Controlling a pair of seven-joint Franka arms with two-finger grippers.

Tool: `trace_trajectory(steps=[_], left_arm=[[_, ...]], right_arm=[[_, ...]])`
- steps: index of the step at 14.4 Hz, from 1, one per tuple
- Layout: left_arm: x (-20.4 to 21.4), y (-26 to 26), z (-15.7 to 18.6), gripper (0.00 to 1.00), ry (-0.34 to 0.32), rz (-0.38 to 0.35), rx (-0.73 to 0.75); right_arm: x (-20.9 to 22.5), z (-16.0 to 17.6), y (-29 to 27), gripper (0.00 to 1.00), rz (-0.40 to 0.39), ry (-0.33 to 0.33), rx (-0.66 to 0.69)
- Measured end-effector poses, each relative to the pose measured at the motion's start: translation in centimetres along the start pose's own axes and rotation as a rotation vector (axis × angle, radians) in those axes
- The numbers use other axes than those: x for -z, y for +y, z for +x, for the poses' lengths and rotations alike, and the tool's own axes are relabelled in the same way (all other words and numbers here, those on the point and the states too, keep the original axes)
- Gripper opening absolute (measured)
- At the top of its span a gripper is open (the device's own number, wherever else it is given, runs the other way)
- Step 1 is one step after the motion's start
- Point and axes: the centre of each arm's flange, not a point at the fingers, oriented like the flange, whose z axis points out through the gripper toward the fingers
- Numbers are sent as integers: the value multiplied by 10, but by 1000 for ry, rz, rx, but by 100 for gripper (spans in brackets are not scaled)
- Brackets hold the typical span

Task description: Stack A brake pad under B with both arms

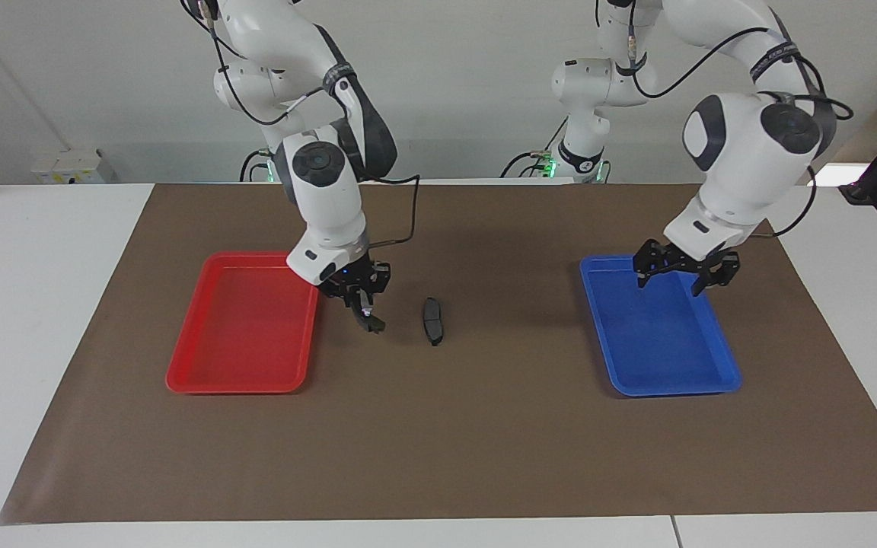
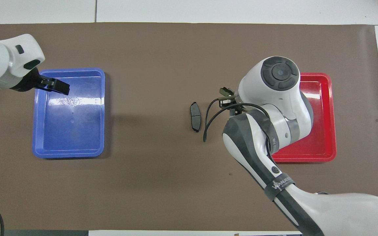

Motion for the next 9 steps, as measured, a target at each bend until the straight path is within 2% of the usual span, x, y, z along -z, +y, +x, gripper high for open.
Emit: trace_trajectory(steps=[4,9], left_arm=[[51,-17,-35,99,-30,-10,24],[73,-23,-47,99,-55,-17,39]], right_arm=[[-34,4,-61,41,-10,25,-52],[-66,4,-71,41,-40,41,-17]])
